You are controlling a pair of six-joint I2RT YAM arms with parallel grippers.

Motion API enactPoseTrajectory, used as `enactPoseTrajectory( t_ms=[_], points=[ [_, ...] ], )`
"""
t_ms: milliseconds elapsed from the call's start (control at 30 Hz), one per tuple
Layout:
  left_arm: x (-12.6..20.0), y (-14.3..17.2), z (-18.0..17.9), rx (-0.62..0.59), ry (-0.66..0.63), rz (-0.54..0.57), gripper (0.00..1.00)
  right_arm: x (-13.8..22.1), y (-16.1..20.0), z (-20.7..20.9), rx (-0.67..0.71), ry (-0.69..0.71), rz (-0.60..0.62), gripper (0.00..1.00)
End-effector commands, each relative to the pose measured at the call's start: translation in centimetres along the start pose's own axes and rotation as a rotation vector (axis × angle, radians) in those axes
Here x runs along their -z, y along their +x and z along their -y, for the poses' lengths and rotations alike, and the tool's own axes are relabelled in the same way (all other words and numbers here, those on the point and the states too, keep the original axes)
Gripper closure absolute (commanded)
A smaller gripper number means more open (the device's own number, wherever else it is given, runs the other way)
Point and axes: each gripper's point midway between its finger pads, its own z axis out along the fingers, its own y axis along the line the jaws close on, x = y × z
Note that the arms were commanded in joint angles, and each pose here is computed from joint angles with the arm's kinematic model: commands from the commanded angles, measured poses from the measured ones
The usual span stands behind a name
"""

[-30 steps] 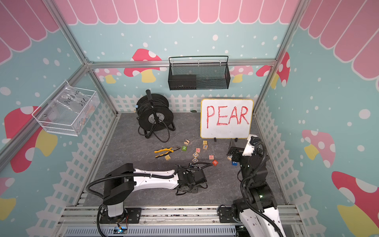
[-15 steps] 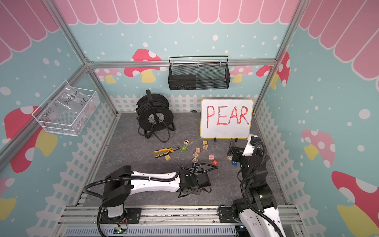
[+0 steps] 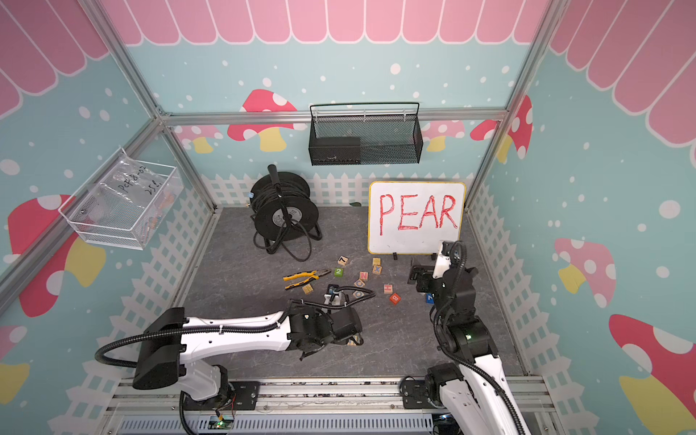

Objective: Spell the uppercase word “pear” with letter blocks
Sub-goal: Place the letter block at the center of the board, then adjust the letter block at the center of the board.

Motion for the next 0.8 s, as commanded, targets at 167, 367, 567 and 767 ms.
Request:
enactPoseTrajectory(
  t_ms=[167,367,567,767],
  points=[
    [-0.8,1.1,5.3,-0.175,0.086,0.01,0.31,0.5,-1.0,0.2,0.016,0.018,0.024,0.02],
    [-1.8,3.0,9.9,-0.258,0.214,-0.074,0.29,0.7,-0.8,2.4,0.002,0.142,0.006,0.02],
    [-2.7,4.0,12.4,-0.302,0.279,-0.129,0.26,1.2,-0.6,3.5,-0.014,0.203,0.002,0.01],
    [-4.6,5.4,12.6,-0.286,0.272,-0.213,0.27,1.6,-0.6,3.9,-0.019,0.225,0.012,0.01]
  ],
)
